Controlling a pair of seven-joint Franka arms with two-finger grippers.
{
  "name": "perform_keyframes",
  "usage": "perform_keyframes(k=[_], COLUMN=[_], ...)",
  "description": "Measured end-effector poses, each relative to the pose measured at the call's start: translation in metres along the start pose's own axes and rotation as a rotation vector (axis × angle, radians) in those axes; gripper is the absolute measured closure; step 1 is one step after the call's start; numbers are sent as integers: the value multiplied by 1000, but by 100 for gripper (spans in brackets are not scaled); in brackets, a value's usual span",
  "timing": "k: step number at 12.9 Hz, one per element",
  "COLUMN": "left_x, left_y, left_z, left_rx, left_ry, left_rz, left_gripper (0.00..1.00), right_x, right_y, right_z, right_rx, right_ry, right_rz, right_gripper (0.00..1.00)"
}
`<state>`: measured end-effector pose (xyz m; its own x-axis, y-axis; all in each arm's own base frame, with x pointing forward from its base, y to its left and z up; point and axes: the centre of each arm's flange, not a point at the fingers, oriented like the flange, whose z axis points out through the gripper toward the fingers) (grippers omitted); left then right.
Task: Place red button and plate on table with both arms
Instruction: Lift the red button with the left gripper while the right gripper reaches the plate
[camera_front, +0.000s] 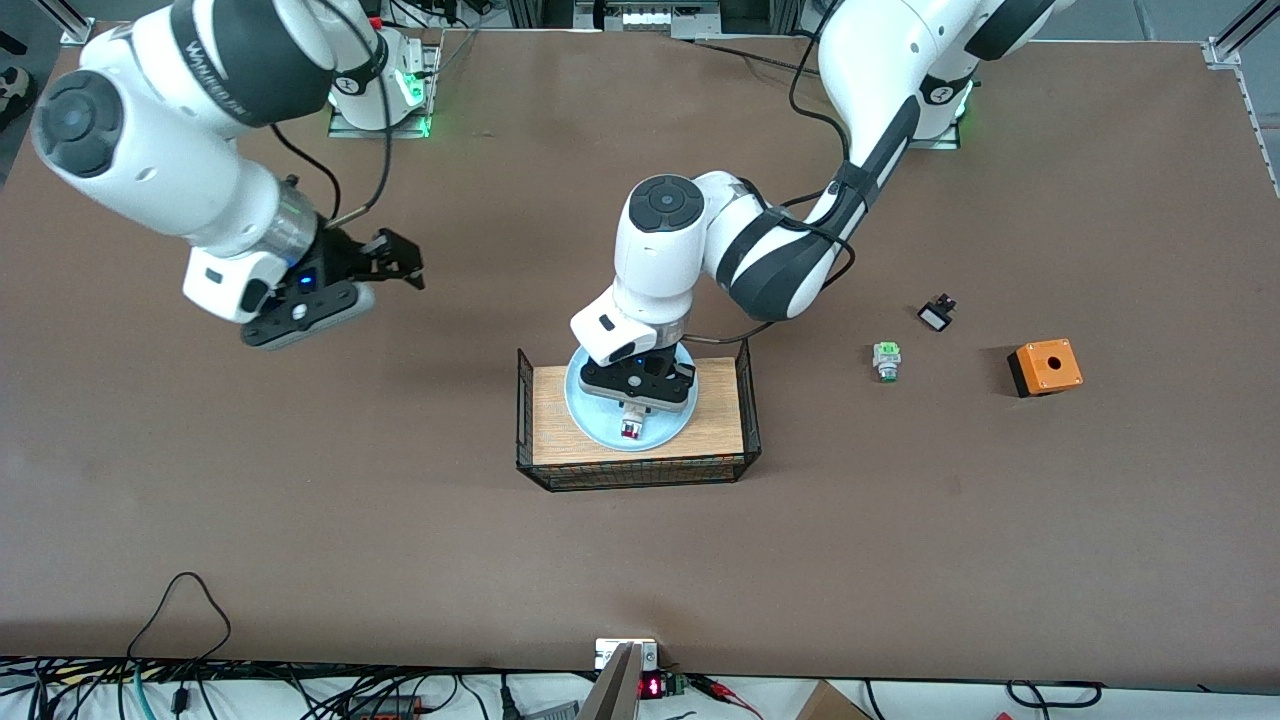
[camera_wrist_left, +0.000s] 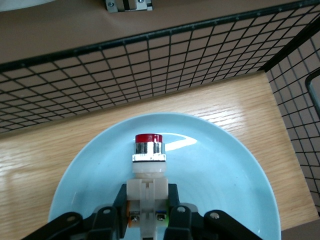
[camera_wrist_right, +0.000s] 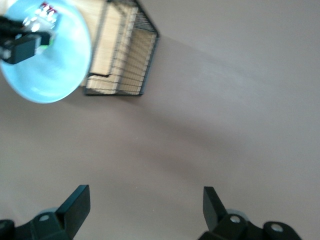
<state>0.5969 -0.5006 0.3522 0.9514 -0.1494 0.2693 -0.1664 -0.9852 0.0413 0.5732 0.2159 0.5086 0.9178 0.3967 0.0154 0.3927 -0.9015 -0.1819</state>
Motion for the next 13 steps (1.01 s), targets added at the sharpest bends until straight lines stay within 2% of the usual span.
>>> perform_keyframes(k=[3,6,9,13], left_x=[1,5,33,61], left_y=[-7,-38,-128,-260], left_z=[-54,-121,-152,-137], left_rx=[76,149,183,170], left_ry=[-60,-112,-189,-287], left_rz=[-10,-48,4,109], left_gripper=[67,67,67,67], right_x=[3,8,11,16], right_y=[-31,-83,-117,-178], right_z=[4,8,13,45], right_rx=[-93,-134,-138,-161], right_ry=[-3,51,93,139], right_rz=[-180,-341,-422,-563], right_gripper=[0,0,0,0])
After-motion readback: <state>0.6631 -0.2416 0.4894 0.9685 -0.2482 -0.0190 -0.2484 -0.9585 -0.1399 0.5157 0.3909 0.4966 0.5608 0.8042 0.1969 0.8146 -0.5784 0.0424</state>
